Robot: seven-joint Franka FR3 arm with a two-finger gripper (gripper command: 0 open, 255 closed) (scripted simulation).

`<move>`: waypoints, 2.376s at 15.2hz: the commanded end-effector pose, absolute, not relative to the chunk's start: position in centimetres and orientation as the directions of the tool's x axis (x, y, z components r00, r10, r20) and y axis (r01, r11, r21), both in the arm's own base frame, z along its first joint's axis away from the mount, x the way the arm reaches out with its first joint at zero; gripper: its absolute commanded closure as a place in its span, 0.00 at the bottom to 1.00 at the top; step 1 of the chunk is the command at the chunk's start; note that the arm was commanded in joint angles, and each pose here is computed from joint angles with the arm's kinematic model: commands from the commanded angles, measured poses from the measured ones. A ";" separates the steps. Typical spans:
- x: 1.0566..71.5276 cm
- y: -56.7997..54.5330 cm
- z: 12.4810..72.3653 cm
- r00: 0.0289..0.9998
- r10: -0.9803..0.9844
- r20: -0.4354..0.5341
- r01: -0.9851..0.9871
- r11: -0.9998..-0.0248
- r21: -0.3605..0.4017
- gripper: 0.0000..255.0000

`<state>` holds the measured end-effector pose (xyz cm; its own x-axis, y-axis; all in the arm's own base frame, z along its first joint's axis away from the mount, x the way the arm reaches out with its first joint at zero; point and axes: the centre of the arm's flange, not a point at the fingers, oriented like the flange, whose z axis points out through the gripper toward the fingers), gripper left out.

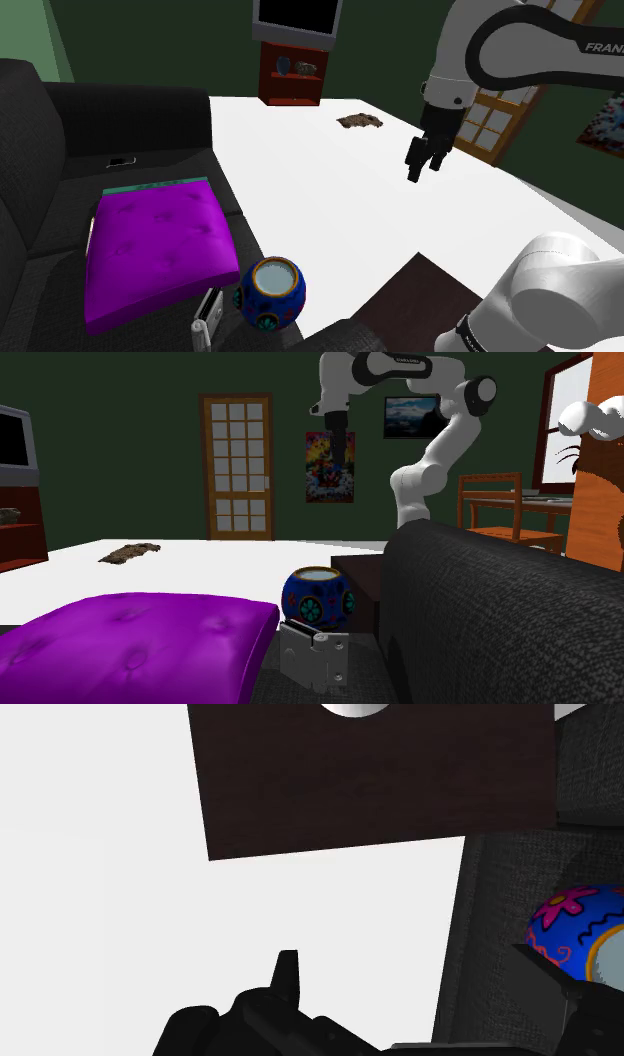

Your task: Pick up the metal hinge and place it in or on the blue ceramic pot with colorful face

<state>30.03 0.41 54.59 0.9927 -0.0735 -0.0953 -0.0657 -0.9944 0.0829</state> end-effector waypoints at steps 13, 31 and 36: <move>31.5 12.5 45.1 0.984 -0.168 -0.056 -0.165 -0.984 0.062 0.00; 36.7 30.5 31.6 0.951 -0.309 -0.002 -0.309 -0.951 0.024 0.00; 38.7 35.4 27.9 0.938 -0.347 0.012 -0.347 -0.938 0.012 0.00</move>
<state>38.65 34.40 28.90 0.9412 -0.3378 0.0081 -0.3379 -0.9411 0.0147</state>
